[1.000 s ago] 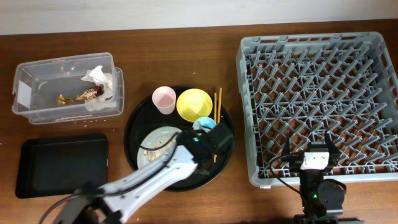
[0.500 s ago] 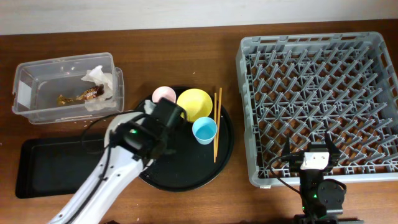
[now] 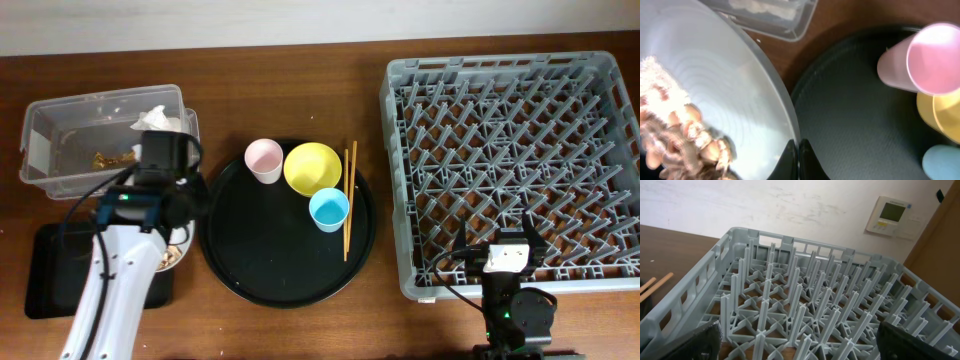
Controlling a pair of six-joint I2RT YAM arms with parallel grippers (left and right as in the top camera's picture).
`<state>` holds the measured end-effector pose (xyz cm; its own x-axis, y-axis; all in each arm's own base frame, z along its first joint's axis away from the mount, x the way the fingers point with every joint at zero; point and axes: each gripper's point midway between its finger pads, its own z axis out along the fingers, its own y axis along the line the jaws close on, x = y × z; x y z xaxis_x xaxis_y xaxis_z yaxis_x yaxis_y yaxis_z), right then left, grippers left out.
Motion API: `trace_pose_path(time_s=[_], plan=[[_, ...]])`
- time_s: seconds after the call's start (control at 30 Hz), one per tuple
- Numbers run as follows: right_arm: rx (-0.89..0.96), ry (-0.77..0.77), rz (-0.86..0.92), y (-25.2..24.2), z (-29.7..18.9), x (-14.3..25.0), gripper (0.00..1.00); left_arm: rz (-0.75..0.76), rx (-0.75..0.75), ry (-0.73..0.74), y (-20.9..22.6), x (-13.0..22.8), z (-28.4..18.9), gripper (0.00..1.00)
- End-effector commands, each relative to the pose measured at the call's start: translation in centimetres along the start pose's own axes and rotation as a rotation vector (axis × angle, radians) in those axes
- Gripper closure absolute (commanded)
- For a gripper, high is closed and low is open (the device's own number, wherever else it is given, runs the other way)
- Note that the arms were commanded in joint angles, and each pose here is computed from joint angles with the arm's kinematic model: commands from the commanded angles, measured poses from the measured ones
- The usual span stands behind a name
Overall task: Sort waste into correct bins and load items into the dishwasher rack
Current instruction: 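Tilt the plate over the black tray to dump the scraps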
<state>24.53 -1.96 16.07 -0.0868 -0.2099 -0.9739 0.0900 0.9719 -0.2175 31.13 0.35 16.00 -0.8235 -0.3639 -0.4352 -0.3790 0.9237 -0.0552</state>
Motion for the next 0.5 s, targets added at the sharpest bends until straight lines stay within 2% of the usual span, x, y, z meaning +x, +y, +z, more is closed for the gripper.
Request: trace_pose_path(time_s=[0.0,0.33,0.47], plan=[[0.012,0.006,0.000,-0.1,0.0,0.3,0.01,-0.102,0.068,-0.040,1.8,-2.3,-0.7,0.99],[0.012,0.006,0.000,-0.1,0.0,0.3,0.01,-0.466,0.255,-0.035,9.1,-4.5,-1.2,0.99],[0.012,0.006,0.000,-0.1,0.0,0.3,0.01,-0.517,0.441,-0.052,9.5,-5.2,-2.7,0.99]])
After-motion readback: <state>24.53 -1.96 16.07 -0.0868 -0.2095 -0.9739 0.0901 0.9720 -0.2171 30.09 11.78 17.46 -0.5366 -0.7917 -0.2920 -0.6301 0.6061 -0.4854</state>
